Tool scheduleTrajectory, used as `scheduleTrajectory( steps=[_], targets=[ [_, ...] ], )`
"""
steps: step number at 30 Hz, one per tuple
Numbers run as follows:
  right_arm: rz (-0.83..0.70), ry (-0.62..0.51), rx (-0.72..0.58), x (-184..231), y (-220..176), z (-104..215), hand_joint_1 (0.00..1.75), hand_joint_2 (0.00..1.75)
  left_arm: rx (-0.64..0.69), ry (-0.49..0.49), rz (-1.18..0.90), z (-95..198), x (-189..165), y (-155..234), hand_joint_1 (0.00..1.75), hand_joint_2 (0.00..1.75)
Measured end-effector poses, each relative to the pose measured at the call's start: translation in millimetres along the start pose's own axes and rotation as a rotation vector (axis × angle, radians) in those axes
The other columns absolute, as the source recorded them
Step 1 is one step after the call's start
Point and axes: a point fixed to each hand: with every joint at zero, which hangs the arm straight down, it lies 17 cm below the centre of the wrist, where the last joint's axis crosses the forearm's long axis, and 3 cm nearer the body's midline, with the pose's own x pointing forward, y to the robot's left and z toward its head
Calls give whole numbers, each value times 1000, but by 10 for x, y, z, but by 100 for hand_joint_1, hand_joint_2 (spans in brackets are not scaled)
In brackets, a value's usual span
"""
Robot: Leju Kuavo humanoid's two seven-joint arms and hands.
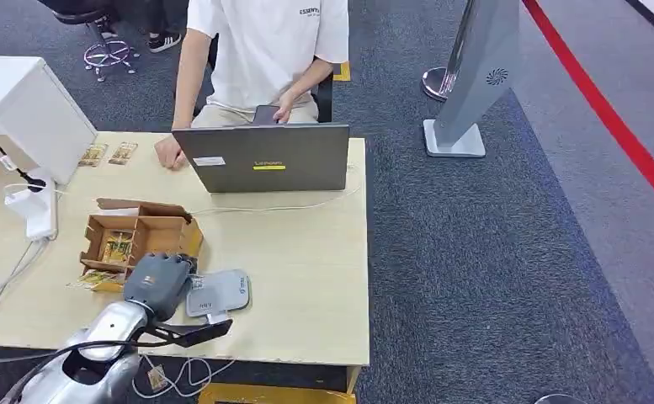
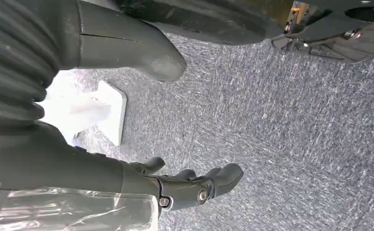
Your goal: Pass the card to the sensor for recognition and then transmit it.
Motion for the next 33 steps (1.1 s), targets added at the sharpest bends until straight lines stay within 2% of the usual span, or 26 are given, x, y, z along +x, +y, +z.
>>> scheduleTrajectory(
  steps=[5,9,12,15,20,24,29,32,33],
  targets=[
    [19,-10,5,14,9,1,0,175,334,-60,-10,59,302,721,175,175],
    [26,-15,6,21,12,2,0,175,459,-84,-9,139,398,1065,175,175],
    [33,-17,8,25,14,2,0,175,507,-70,-34,127,329,1214,175,175],
    [40,-22,9,31,17,2,0,175,538,-20,-39,15,74,1374,175,175],
    [51,-32,16,47,29,4,0,175,525,101,-94,-273,-673,1413,175,175],
    [55,-34,23,48,44,7,0,175,511,186,-118,-344,-1218,1372,175,175],
    [56,-29,26,42,47,7,0,175,486,247,-131,-349,-1558,1287,175,175],
    [55,-27,25,40,45,6,0,175,481,261,-129,-371,-1637,1282,175,175],
    [55,-27,25,40,45,6,0,175,478,264,-129,-376,-1654,1274,0,175]
  ],
)
